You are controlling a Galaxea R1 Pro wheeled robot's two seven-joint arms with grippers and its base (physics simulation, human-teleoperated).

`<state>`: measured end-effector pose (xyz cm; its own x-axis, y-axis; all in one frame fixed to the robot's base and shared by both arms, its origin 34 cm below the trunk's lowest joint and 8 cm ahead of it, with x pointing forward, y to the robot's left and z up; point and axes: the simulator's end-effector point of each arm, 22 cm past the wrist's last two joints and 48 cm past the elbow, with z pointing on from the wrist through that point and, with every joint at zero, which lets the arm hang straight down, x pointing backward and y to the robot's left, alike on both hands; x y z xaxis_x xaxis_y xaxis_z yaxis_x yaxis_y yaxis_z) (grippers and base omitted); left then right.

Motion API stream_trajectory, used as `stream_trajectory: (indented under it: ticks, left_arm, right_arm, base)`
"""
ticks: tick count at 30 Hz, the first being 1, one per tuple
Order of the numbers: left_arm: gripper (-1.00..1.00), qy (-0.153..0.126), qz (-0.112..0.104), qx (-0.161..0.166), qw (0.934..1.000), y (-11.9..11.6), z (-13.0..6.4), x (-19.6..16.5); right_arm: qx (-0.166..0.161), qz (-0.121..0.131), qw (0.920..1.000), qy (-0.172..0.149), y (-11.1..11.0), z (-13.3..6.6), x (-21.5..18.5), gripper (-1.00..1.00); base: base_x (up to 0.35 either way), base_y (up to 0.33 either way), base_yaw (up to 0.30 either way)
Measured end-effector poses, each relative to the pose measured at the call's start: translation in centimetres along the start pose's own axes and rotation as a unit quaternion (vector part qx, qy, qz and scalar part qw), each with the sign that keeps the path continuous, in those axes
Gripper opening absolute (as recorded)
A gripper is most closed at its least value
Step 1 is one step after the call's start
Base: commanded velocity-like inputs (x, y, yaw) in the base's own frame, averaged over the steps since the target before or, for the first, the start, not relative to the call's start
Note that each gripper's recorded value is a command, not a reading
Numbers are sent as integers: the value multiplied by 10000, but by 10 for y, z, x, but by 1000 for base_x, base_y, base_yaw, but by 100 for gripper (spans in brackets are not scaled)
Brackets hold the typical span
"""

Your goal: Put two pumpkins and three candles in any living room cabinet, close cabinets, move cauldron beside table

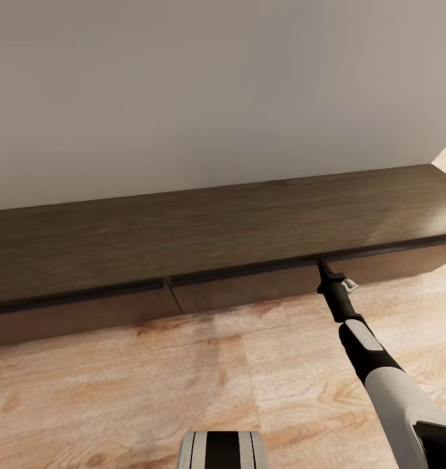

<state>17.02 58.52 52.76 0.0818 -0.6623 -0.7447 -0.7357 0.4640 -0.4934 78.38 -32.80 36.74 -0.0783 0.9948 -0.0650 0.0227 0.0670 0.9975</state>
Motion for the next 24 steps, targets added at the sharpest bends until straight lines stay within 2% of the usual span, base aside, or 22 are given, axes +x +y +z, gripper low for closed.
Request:
stream_trajectory:
  ticks: [8,16,24]
  left_arm:
    - [100,0,8,-4,10000,0,0,0]
    - [100,1,5,-7,10000,0,0,0]
    - [100,1,7,-6,10000,0,0,0]
  right_arm:
    - [0,44,10000,-76,-1,-1,-5,-100]
    - [3,57,9999,-97,-1,-1,-6,-100]
    - [-1,24,10000,-46,0,0,-3,-100]
  base:
    - [-175,0,0]
    - [-65,-2,0]
    - [-191,-52,0]
